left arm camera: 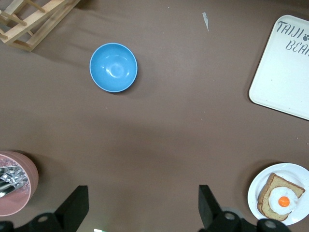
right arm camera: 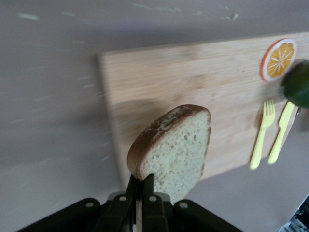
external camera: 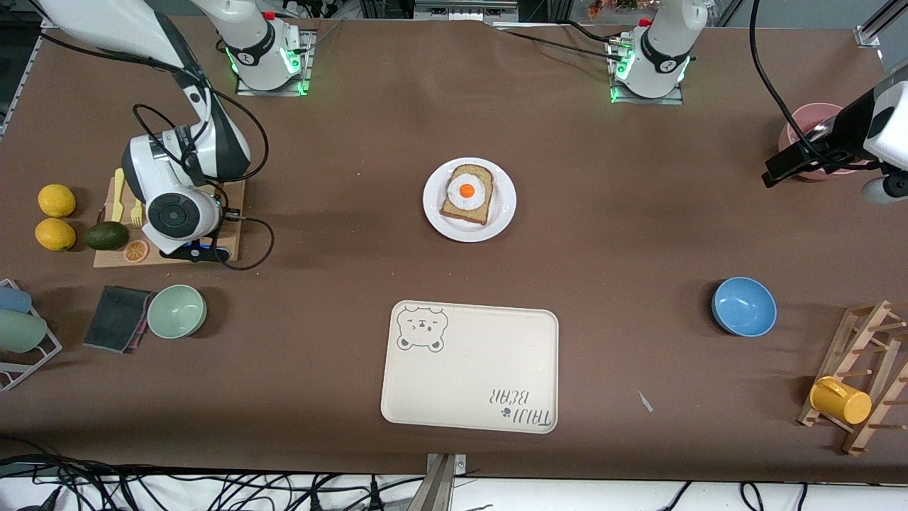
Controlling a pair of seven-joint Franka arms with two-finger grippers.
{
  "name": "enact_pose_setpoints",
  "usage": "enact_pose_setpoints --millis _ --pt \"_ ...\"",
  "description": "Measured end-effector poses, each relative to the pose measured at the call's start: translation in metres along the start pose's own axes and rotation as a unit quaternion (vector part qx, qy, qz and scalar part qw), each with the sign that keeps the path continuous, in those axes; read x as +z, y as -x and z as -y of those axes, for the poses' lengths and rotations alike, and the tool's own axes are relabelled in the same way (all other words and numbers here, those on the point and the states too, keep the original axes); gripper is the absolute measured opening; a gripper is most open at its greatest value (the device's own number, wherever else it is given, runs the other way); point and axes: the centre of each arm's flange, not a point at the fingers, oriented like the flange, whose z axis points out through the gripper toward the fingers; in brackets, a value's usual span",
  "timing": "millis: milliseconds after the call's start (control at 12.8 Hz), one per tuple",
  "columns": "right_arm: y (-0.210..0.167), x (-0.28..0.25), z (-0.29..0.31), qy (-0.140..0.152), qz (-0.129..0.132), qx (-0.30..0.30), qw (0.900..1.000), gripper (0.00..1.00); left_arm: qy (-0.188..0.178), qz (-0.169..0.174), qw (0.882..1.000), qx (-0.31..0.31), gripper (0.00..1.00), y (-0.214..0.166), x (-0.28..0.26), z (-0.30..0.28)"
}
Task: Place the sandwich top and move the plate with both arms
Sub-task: 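Grasp the bread slice with the right gripper and lift it, then carry the bread with the right gripper over the egg toast on the plate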
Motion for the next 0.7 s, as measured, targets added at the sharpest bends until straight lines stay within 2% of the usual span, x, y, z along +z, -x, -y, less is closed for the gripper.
enact_pose_setpoints --millis 312,468,702 --pt "0.027 -0.115 0.087 -0.058 -0.014 -0.035 0.998 0.06 0.000 0.000 1.000 0.000 1.00 0.000 0.000 0.000" --pt "0.038 -0.146 0.141 -0.082 -0.026 -0.050 0.995 0.06 0.000 0.000 1.000 -0.001 1.00 0.000 0.000 0.001" --pt "0.062 -0.174 0.226 -0.097 -0.045 -0.070 0.992 0.06 0.000 0.000 1.000 -0.001 1.00 0.000 0.000 0.001"
